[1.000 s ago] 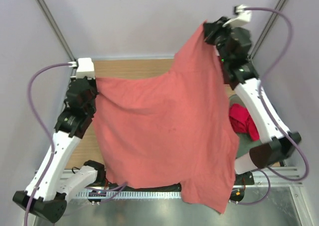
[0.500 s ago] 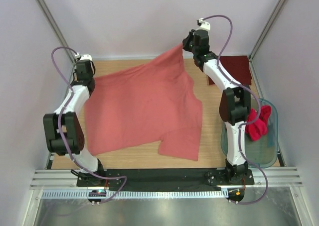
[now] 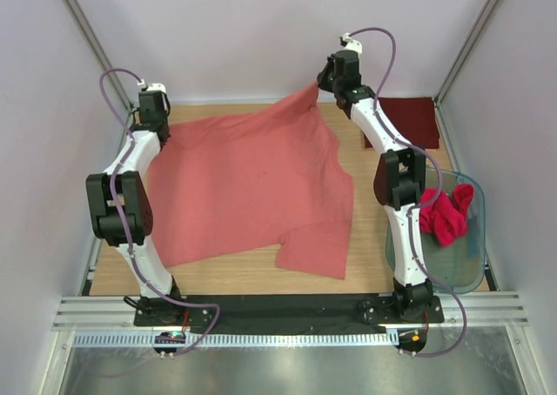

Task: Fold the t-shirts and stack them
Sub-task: Fold the tshirt

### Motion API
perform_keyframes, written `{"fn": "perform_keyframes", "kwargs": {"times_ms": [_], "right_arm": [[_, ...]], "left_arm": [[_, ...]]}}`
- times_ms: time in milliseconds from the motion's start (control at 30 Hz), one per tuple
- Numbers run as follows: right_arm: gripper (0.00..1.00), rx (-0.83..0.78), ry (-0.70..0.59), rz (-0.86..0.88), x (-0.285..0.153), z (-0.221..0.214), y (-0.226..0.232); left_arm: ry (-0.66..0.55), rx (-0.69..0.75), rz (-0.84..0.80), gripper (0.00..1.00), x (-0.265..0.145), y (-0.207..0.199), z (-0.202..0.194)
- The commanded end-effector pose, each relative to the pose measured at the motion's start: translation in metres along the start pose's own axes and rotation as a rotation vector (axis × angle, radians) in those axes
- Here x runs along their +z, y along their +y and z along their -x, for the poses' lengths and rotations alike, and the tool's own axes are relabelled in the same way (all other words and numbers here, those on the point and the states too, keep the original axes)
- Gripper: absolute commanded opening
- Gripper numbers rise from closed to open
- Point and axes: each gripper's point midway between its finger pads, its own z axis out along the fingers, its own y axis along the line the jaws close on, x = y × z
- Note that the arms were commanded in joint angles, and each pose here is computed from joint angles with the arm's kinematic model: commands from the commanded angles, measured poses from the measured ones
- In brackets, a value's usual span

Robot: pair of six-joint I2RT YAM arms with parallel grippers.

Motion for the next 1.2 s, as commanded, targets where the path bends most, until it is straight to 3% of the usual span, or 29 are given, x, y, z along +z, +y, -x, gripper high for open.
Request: {"fn": "perform_keyframes", "kwargs": {"times_ms": [0,233,533,900,1167], "right_arm": [[0.01,0.023,-0.047,0.025,-0.039,0.051,0.017],[0.01,0.081,0.067,0.0,-0.077,0.024,-0.006],[0.01,0.116,0.191,-0.029,-0.124,0.004,-0.018],[0.01,0.164,0.329,-0.066,-0.153,-0.056,-0.039],[0.01,0.154,0.369,-0.097,-0.163,-0.076,-0.05]], "left_arm": [[0.011,0.024,0.019,0.0,-0.003,0.008,0.004],[0.11,0.144,0.137,0.0,-0.005,0.031,-0.021],[0.214,0.209,0.133,0.0,-0.023,0.026,-0.058],[0.362,0.226,0.145,0.0,-0.033,0.021,-0.102],[0.418,0.238,0.152,0.0,-0.036,0.02,-0.12]]}}
